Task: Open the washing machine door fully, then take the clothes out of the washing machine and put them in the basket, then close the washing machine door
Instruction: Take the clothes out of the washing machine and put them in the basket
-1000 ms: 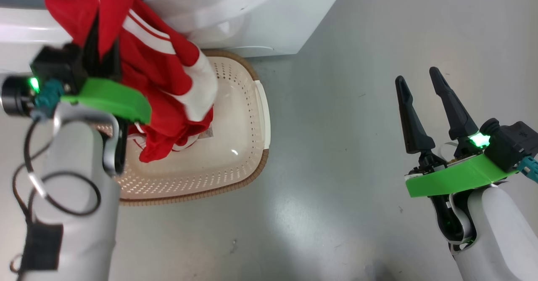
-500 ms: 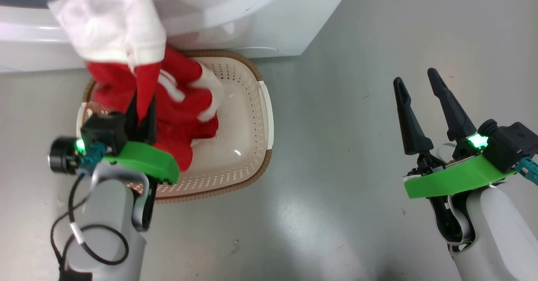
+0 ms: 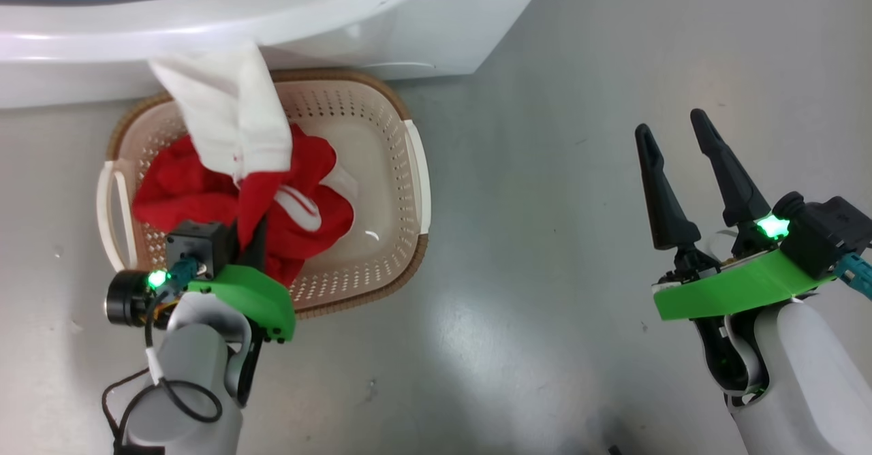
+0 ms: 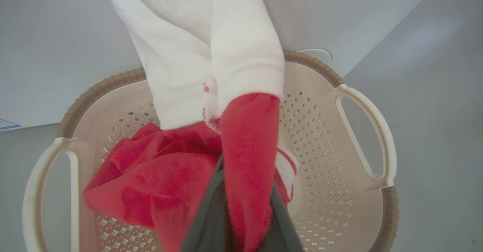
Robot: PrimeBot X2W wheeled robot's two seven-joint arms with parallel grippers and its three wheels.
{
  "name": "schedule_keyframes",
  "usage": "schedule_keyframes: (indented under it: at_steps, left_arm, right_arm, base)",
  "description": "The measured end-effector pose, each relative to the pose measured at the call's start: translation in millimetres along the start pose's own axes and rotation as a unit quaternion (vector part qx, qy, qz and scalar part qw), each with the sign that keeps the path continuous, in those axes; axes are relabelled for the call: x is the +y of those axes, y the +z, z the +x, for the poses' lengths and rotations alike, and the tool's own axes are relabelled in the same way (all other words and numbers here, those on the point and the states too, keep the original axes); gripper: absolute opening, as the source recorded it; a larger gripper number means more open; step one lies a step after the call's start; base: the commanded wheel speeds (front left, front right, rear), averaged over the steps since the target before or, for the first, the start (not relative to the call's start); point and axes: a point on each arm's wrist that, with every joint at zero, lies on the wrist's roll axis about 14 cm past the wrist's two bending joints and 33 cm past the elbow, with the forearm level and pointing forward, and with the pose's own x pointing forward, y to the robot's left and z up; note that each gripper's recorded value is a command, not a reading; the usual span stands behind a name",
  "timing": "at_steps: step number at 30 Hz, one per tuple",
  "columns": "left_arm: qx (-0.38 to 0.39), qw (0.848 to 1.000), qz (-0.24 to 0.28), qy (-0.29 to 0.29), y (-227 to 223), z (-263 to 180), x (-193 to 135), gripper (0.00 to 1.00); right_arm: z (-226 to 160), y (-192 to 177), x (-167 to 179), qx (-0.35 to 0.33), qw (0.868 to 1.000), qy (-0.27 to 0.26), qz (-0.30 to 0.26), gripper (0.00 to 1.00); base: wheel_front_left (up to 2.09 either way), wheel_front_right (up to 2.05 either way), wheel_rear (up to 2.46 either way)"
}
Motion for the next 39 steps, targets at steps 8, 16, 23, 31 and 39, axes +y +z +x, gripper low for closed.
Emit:
schedule_keyframes:
  at_steps: [8, 16, 23, 31, 39]
  left_arm:
    - [0.063, 0.998, -0.002, -0.004, -33, 14, -1, 0.00]
    - [0.123, 0.992, 0.003, -0.004, -63, 21, 3, 0.00]
    - [0.129, 0.992, 0.005, -0.004, -62, 34, 4, 0.27]
    - [0.127, 0.992, 0.003, -0.001, -59, 33, 5, 1.00]
    - [0.098, 0.995, 0.001, 0.005, -36, 33, 10, 1.00]
  right_arm:
    - [4, -9, -7, 0.009, 1.000, -0.007, -0.002, 1.00]
    - [10, -13, -12, 0.011, 1.000, -0.009, -0.005, 1.00]
    - [12, -18, -16, 0.016, 1.000, -0.013, -0.007, 1.00]
    - [12, -15, -15, 0.012, 1.000, -0.013, -0.007, 1.00]
    - [12, -6, -10, 0.002, 1.000, -0.008, -0.007, 1.00]
  base:
    - [0.00, 0.00, 0.00]
    - [0.00, 0.00, 0.00]
    - [0.00, 0.00, 0.00]
    - [0.00, 0.00, 0.00]
    - [0.00, 0.00, 0.00]
